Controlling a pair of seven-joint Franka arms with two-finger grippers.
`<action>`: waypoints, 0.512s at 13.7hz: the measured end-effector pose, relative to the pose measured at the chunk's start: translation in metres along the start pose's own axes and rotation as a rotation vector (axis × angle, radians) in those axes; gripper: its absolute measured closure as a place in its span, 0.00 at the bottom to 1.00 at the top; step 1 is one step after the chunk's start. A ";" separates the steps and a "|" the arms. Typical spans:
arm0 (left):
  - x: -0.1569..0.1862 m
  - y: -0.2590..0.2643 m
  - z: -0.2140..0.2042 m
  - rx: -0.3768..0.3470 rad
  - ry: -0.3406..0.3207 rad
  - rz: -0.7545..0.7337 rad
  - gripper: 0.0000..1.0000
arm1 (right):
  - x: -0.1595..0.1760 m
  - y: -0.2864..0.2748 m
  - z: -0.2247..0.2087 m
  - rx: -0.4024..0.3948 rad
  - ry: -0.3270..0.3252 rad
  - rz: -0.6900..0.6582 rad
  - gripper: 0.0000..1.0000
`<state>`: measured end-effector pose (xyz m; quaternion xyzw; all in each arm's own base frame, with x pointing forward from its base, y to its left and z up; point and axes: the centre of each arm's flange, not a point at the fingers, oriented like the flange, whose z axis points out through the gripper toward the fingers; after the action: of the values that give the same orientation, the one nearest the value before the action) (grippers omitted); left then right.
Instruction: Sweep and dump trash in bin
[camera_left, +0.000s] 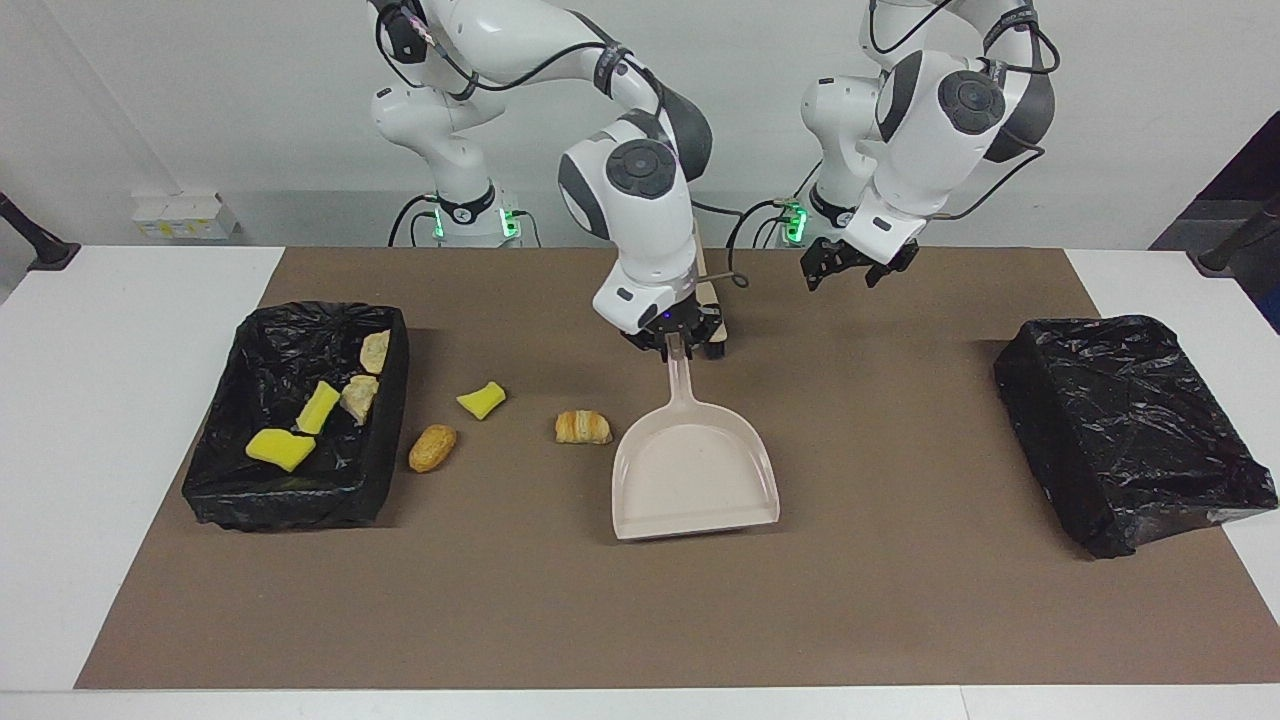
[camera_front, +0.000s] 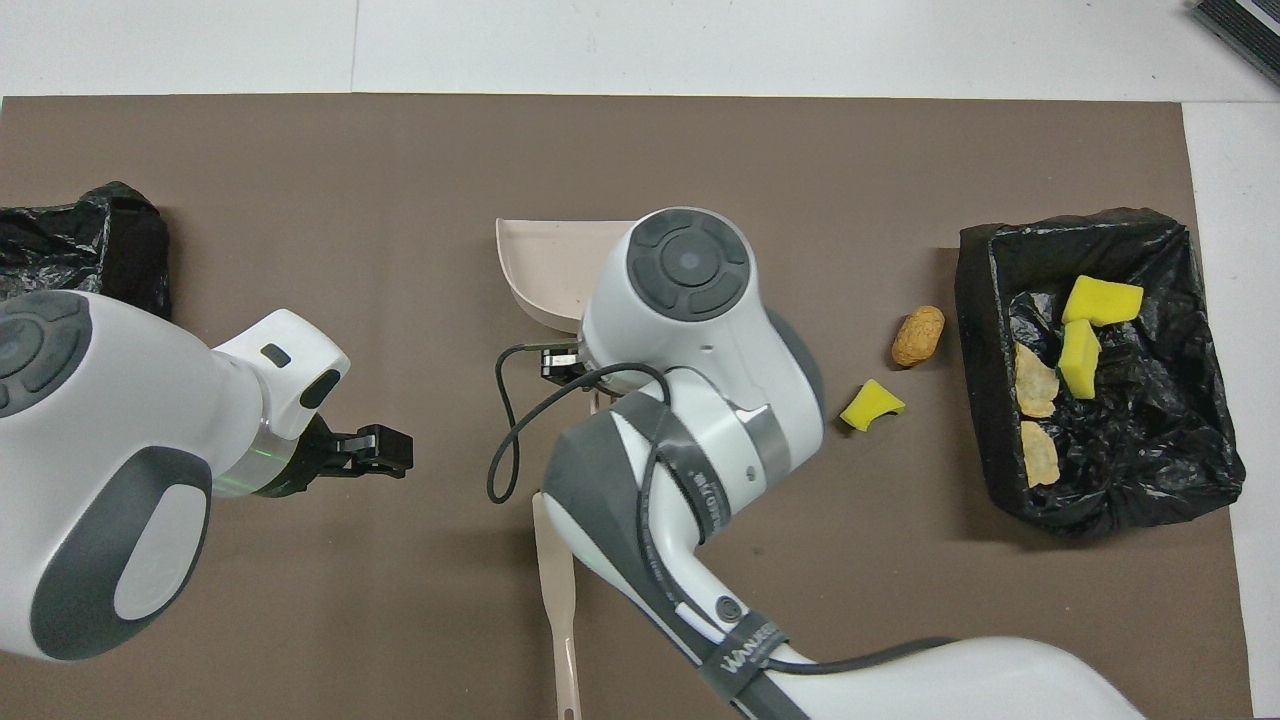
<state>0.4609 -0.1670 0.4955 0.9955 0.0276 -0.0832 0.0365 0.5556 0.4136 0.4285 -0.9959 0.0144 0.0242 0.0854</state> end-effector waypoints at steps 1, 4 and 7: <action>0.000 0.000 0.000 0.001 -0.002 0.002 0.00 | -0.003 -0.015 0.022 0.014 0.014 0.022 0.67; 0.000 0.000 0.000 0.001 -0.005 0.005 0.00 | -0.003 -0.030 0.054 0.033 0.032 0.084 0.67; 0.000 0.000 -0.002 -0.001 0.003 0.006 0.00 | 0.003 -0.028 0.043 0.039 0.048 0.094 0.35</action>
<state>0.4617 -0.1667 0.4977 0.9957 0.0246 -0.0815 0.0374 0.5573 0.4485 0.3909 -0.9926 0.0635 0.0039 0.1033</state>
